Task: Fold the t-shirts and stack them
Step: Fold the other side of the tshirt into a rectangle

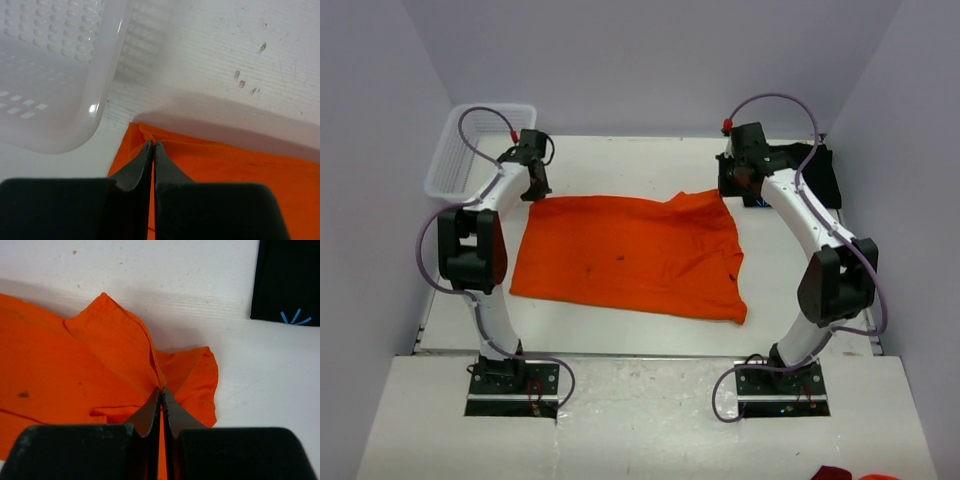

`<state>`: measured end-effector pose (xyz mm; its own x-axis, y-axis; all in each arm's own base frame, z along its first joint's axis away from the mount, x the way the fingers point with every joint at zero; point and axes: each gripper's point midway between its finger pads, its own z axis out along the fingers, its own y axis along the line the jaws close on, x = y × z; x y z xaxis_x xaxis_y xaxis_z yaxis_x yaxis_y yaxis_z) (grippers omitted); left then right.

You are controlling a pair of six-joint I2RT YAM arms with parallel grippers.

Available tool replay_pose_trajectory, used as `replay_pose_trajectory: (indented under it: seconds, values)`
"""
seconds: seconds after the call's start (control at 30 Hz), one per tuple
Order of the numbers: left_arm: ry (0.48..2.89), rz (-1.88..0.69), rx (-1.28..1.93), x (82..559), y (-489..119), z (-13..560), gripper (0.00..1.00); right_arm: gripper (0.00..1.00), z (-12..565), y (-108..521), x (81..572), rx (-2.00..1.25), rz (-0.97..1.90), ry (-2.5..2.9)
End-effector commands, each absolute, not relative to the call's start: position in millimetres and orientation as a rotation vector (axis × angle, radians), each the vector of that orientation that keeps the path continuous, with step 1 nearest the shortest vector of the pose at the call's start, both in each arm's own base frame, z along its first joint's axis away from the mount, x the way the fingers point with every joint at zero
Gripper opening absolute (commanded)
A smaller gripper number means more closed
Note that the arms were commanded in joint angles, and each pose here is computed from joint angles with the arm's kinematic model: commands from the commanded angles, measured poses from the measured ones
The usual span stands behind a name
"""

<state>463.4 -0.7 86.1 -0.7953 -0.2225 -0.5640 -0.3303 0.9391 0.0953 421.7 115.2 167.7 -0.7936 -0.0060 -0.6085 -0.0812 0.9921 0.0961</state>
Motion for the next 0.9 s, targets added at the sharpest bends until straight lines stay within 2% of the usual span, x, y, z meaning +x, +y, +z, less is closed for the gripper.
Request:
replay_pose_trajectory:
  seconds: [0.0,0.57,0.87]
  values:
    - [2.466,0.237,-0.44,451.1,4.6,116.3,0.0,0.0,187.5,116.1,410.2,-0.032,0.169,2.422]
    - [2.524,0.413,-0.468,379.2,28.8,113.1,0.0,0.0,173.0,118.1,322.0,-0.02,0.16,2.469]
    - [2.53,0.423,-0.494,354.0,31.4,111.9,0.0,0.0,153.5,108.9,285.4,0.025,0.146,2.519]
